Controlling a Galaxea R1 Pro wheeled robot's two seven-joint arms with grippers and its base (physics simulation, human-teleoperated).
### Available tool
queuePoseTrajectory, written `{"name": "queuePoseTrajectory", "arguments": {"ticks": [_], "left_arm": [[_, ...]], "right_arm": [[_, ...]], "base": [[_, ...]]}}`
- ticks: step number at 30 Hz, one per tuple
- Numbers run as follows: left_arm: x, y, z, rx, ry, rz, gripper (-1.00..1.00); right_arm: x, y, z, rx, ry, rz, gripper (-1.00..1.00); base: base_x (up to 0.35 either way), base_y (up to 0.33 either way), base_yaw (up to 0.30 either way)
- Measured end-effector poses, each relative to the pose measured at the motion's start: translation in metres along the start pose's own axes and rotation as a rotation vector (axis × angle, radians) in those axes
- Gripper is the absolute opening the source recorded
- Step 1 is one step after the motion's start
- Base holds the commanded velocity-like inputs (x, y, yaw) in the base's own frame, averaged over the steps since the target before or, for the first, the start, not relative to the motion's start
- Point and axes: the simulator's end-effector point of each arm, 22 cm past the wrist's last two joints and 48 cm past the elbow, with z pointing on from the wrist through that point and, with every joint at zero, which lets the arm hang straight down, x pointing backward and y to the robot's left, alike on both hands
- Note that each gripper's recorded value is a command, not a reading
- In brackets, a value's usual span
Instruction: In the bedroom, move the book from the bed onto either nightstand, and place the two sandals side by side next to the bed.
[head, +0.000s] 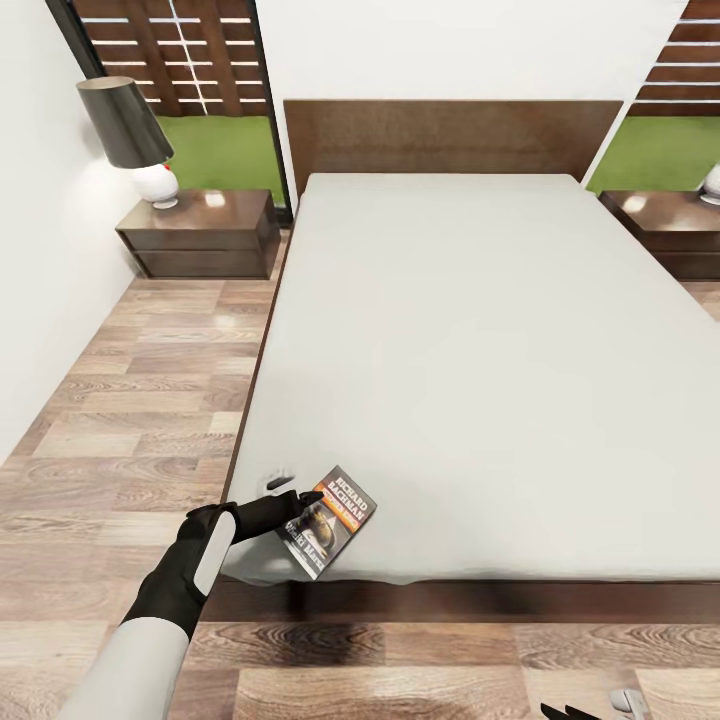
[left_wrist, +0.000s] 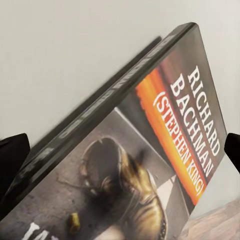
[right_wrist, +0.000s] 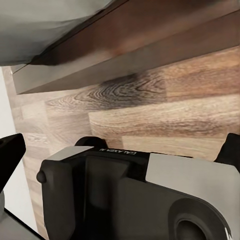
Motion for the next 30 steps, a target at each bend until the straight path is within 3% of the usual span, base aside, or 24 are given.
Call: {"name": "queuePoseTrajectory", "arguments": {"ticks": [30], "left_arm": [[0.0, -0.0002, 0.0, 0.001, 0.0, -0.002, 1.0]], "right_arm": [[0.0002, -0.0005, 0.0, 0.002, 0.001, 0.0, 1.0]], "base": [[-0.075, 0.0, 0.0]]}}
